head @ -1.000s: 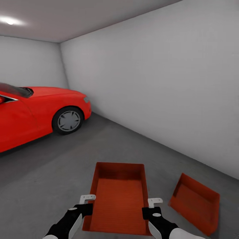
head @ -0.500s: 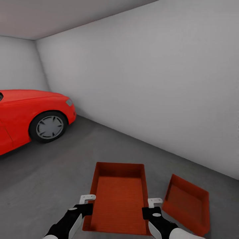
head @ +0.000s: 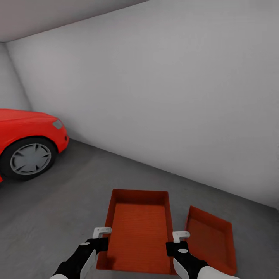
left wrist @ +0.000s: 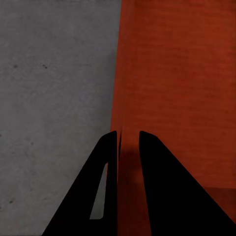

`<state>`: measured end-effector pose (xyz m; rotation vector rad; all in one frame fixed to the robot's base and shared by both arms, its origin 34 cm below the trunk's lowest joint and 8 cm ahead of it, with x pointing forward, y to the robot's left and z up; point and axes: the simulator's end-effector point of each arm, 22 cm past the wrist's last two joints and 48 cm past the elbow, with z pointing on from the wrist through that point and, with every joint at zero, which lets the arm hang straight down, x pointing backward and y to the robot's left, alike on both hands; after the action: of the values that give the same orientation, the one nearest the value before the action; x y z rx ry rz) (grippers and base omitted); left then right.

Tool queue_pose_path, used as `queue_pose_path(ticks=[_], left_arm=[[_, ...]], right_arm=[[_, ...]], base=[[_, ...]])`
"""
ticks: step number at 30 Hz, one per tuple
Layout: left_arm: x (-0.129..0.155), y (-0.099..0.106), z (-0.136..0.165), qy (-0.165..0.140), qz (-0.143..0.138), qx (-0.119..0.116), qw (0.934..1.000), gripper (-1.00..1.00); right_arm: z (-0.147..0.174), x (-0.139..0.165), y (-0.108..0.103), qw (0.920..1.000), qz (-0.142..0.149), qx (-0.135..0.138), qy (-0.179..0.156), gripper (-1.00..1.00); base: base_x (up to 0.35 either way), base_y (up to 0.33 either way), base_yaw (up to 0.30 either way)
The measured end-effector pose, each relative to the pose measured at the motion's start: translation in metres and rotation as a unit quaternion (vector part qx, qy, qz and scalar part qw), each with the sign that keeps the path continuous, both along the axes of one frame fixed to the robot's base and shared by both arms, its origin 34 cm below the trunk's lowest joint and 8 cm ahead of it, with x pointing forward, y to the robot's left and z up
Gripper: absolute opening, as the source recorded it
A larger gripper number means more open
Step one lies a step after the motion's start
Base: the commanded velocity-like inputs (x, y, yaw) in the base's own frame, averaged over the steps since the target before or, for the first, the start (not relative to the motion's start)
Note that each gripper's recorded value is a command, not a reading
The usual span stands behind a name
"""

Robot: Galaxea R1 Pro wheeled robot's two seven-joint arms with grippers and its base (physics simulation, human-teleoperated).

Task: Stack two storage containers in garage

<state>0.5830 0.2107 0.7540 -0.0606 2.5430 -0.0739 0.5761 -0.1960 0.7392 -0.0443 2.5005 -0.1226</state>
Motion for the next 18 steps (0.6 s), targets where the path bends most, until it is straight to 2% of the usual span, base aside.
queue_pose_path(ticks=[14,18], left_arm=[[0.0,0.0,0.0,0.0,0.0,0.0,1.0,-1.0],[-0.0002,0.0,-0.0001,0.0,0.0,0.0,1.0,-1.0]], right_arm=[[0.0,0.0,0.0,1.0,0.0,0.0,0.0,-1.0],[-0.0001,-0.0001,0.0,1.0,0.0,0.0,0.0,-1.0]], base=[[0.321,0.0,-0.255],[0.321,-0.009,-0.096]])
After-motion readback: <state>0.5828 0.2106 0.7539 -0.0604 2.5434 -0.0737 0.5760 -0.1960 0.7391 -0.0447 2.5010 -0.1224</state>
